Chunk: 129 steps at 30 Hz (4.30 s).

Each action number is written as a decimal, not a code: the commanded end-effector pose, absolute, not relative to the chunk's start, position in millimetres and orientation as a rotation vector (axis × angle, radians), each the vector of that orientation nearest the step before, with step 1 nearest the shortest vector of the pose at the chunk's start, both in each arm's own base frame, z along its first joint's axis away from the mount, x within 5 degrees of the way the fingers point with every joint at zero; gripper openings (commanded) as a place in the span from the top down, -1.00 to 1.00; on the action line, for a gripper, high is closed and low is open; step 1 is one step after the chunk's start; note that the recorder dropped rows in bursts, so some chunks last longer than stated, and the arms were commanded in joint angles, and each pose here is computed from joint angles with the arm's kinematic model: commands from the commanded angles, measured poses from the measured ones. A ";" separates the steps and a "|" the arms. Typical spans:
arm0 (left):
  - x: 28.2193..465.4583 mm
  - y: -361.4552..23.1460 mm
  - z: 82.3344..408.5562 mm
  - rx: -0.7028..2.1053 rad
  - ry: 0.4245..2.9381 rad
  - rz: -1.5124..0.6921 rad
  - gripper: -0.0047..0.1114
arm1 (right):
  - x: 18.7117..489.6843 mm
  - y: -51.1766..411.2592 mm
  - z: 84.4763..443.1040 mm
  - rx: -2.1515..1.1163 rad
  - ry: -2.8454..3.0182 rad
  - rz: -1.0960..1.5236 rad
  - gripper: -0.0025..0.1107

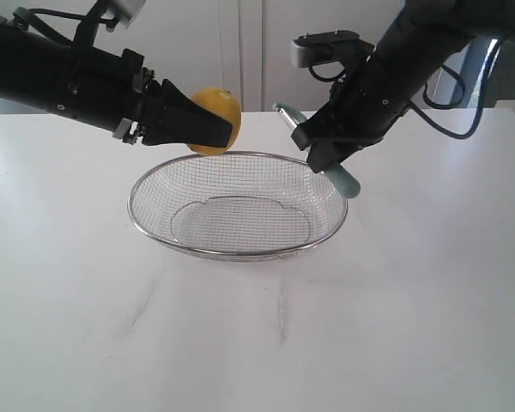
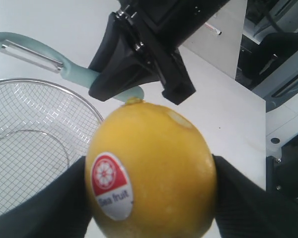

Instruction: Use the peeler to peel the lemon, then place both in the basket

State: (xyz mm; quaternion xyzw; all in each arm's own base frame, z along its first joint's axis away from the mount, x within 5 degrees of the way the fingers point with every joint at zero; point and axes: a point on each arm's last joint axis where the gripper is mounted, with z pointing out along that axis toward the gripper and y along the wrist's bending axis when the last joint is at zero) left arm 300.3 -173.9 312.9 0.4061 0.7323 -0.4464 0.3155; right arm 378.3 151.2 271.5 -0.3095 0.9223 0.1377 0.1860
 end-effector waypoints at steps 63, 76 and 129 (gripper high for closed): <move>301.0 -172.9 319.0 1.025 1.912 -1.161 0.92 | 428.4 215.8 161.3 -1.413 2.412 0.233 0.44; 301.4 -172.8 318.9 1.021 1.913 -1.156 0.92 | 430.9 216.5 164.5 -1.394 2.386 0.221 -0.12; 300.8 -172.9 319.0 1.026 1.912 -1.162 0.92 | 409.2 177.7 237.0 -0.969 2.708 0.224 0.96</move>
